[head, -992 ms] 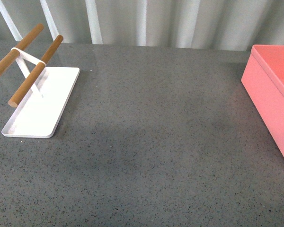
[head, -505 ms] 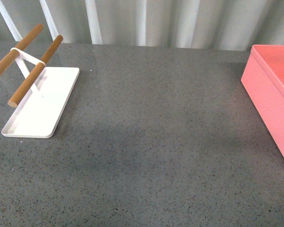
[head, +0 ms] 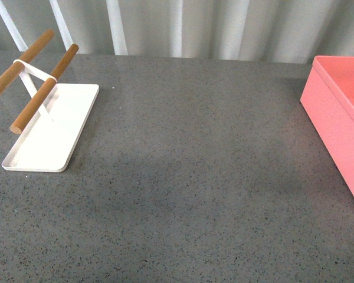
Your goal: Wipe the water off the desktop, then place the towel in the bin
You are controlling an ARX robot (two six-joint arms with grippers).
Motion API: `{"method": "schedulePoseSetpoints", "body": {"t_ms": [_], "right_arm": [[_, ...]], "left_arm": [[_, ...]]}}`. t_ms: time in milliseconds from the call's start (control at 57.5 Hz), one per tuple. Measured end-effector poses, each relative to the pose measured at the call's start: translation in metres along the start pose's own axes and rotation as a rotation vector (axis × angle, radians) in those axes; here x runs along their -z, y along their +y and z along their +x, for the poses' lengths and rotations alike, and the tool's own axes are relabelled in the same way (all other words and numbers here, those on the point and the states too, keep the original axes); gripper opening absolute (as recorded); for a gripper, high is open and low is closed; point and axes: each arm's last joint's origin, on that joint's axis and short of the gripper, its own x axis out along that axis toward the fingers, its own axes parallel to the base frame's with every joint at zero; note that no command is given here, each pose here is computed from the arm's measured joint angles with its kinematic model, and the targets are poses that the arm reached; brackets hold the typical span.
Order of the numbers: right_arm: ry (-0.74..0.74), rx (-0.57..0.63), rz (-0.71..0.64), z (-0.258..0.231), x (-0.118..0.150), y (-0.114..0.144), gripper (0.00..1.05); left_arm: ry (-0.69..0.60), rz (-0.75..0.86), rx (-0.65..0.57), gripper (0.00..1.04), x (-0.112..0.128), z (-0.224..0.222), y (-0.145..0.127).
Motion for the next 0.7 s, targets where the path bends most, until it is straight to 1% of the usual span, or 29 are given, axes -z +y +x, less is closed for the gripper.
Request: {"method": "schedulePoseSetpoints", "body": {"t_ms": [557, 644, 696], "right_arm": [[-0.002, 0.000, 0.000, -0.011, 0.000, 0.000, 0.03], [0.035, -0.001, 0.000, -0.020, 0.005, 0.000, 0.03], [0.008, 0.000, 0.000, -0.022, 0.003, 0.000, 0.03]], "left_arm": [[0.000, 0.000, 0.000, 0.98, 0.000, 0.000, 0.000], [0.000, 0.000, 0.000, 0.98, 0.000, 0.000, 0.000], [0.000, 0.000, 0.000, 0.98, 0.000, 0.000, 0.000]]}}
